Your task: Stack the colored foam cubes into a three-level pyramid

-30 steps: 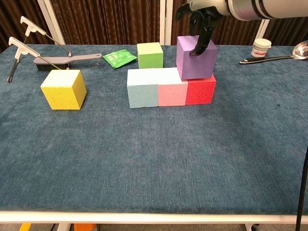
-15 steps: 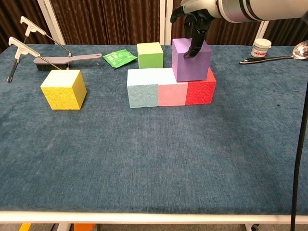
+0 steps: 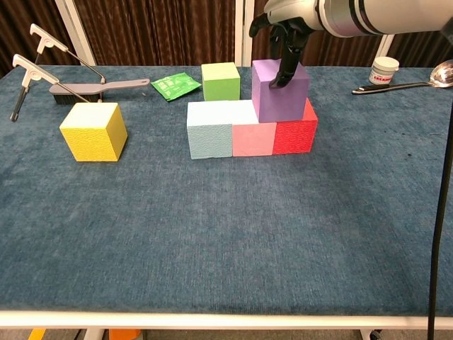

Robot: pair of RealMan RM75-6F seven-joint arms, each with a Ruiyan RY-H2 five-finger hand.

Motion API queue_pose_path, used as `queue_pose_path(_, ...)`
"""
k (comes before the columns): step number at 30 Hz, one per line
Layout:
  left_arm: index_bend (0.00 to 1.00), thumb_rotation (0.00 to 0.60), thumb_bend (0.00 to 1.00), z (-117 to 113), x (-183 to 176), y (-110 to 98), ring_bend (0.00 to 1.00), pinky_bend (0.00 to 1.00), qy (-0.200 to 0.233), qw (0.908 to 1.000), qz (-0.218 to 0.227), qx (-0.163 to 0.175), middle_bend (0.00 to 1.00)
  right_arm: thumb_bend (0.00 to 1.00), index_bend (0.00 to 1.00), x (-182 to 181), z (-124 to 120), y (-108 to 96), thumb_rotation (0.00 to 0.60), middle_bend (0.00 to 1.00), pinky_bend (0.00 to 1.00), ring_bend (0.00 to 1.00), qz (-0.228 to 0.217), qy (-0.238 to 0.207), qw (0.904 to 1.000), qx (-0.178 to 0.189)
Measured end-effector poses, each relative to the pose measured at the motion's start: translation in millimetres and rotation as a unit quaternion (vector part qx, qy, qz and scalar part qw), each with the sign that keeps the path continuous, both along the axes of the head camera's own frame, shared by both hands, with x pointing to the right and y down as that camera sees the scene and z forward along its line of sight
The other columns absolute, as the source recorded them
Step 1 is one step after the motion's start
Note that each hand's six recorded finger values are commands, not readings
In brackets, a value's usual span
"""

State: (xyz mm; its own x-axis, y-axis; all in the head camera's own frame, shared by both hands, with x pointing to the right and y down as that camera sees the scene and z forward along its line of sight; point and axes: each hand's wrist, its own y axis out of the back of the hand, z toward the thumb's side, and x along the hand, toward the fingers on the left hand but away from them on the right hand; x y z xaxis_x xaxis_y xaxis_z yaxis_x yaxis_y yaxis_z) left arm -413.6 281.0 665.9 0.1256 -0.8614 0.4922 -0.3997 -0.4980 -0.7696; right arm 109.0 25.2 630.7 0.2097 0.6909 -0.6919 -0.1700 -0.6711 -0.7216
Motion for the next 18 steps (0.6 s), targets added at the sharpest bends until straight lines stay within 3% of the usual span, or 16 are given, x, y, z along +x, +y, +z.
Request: queue_pose_path(18, 0.05, 0.6, 0.01, 0.1, -0.7, 0.2, 0.0, 0.0, -0.001, 1.0, -0.001, -0.001, 0.01, 0.22, 0.0, -0.8, 1.8, -1.2, 0.6, 0.67, 0.0, 0.17, -0.003, 0.0, 1.0, -0.002)
